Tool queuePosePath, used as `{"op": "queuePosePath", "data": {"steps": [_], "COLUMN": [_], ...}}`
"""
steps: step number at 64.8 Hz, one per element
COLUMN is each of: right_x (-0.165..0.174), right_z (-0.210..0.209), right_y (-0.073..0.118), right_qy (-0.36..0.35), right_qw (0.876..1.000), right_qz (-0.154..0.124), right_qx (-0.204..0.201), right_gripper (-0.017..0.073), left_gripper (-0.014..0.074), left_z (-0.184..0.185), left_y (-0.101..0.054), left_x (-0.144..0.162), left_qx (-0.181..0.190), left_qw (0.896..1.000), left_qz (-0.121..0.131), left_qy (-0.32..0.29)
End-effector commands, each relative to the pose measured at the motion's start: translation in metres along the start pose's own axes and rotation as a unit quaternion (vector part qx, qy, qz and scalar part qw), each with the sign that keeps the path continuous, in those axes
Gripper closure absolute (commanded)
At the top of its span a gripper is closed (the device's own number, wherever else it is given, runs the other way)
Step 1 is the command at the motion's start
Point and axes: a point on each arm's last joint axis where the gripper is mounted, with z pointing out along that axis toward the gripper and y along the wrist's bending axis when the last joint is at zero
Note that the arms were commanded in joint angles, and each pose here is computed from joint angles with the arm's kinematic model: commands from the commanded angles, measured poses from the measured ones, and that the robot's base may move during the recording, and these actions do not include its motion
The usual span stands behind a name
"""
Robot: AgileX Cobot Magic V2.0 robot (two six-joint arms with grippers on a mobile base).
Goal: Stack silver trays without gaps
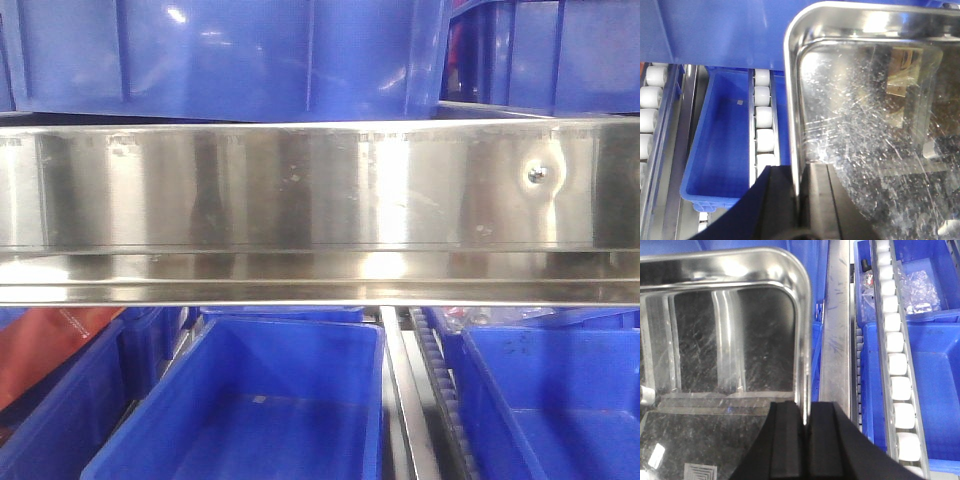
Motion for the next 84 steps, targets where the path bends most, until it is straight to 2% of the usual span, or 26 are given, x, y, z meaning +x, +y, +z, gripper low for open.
{"op": "queuePosePath", "data": {"steps": [1,84], "right_x": [-0.004,-0.0042], "right_z": [-0.0008,-0.0008], "right_y": [0.0009,0.001], "right_qy": [-0.025,-0.025], "right_qw": [1.0,1.0], "right_qz": [-0.008,-0.008], "right_qx": [-0.005,-0.006], "right_gripper": [0.0636,0.0636], "left_gripper": [0.061,0.061], "left_z": [-0.0098,-0.0099], "left_y": [-0.0014,-0.0015], "left_x": [-0.0034,-0.0036], "left_qx": [0.015,0.016], "left_qw": [1.0,1.0], "left_qz": [-0.001,-0.001], "left_qy": [-0.018,-0.019]}}
